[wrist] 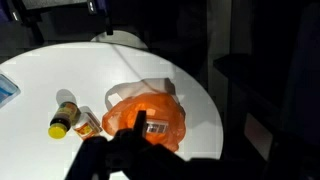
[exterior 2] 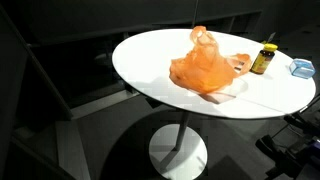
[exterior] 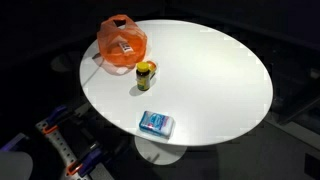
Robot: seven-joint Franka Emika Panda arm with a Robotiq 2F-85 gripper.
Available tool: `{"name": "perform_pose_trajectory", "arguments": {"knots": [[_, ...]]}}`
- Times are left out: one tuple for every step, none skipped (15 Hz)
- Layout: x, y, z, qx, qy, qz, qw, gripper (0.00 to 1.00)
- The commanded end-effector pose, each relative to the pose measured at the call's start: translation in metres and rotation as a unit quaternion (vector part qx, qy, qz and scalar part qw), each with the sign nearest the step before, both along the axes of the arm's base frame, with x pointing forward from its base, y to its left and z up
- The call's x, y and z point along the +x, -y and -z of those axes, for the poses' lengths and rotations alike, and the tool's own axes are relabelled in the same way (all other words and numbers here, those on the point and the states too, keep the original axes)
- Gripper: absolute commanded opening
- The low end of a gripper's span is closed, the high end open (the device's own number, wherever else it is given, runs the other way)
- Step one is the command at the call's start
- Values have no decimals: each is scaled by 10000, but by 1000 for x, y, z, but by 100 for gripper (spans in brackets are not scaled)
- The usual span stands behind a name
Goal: Empty the plastic
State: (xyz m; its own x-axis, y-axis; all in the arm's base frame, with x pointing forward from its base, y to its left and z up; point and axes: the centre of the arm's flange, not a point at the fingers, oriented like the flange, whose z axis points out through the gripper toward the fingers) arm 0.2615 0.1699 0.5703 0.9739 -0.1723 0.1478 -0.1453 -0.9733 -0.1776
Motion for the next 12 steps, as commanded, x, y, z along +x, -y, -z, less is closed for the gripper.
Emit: {"name": "perform_pose_trajectory", "arguments": {"knots": [[0, 0, 0, 0, 1, 0, 10000, 100], [0, 0, 0, 0, 1, 0, 10000, 100], [0, 0, 0, 0, 1, 0, 10000, 100], [3, 2, -1, 2, -11, 11, 10000, 100], [9, 6, -2, -42, 31, 24, 10000, 100], [14, 9, -4, -64, 50, 18, 10000, 100], [21, 13, -4, -106, 83, 14, 9999, 100], [26, 16, -3, -134, 115, -9, 9998, 100], [33, 21, -1, -156, 138, -67, 9998, 100], [40, 25, 2, -174, 184, -164, 9995, 100], [48, 29, 7, -206, 232, -318, 9990, 100], [55, 32, 12, -229, 277, -487, 9982, 100]]}}
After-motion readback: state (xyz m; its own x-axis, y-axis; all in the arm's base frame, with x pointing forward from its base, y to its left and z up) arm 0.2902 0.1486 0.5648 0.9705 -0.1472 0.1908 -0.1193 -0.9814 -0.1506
